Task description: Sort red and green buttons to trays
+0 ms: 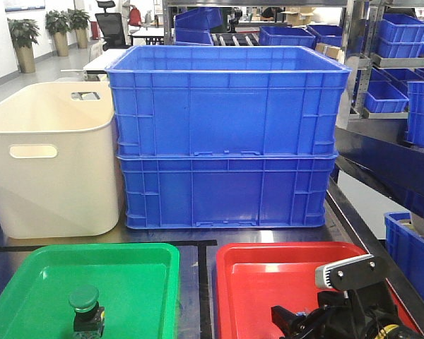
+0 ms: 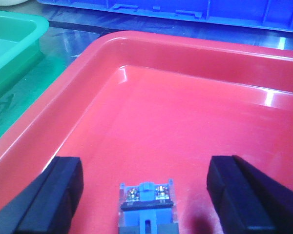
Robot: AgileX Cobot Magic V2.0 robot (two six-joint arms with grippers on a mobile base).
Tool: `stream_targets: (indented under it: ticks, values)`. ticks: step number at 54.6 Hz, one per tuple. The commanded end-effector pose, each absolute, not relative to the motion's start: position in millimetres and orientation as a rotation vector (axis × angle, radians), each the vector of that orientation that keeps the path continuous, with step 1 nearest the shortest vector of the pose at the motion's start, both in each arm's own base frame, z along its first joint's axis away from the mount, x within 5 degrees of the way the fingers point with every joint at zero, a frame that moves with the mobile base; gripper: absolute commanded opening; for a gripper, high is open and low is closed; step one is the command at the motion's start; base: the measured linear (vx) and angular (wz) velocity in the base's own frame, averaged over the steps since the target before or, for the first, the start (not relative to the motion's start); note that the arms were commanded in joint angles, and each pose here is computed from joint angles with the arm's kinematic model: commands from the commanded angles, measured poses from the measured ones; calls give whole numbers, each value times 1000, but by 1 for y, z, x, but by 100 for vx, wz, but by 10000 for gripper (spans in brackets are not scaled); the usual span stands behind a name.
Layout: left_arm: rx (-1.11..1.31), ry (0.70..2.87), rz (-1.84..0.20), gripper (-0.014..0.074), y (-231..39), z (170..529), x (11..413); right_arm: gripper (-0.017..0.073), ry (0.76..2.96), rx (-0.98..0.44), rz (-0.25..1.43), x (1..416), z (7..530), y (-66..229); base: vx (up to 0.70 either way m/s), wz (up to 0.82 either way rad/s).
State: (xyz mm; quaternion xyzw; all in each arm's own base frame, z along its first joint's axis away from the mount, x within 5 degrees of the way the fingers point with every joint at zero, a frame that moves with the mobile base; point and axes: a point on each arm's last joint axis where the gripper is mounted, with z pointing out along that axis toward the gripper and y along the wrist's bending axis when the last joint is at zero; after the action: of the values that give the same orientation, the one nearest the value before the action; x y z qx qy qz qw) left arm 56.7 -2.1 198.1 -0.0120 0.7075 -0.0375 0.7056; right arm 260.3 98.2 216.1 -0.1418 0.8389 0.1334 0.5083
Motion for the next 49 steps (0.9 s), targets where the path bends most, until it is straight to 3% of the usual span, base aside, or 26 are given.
stream_targets:
  ticks: [1,29,49]
  values:
    - [-27,1456,-82,-6,-2,214,54,584,1898,-334,361,265,237,102,0,0]
    - [-27,1456,-82,-6,-2,214,54,584,1889,-333,361,263,240,102,0,0]
    - [-27,1456,-82,-6,-2,214,54,584,1684,-302,342,217,311,83,0,0]
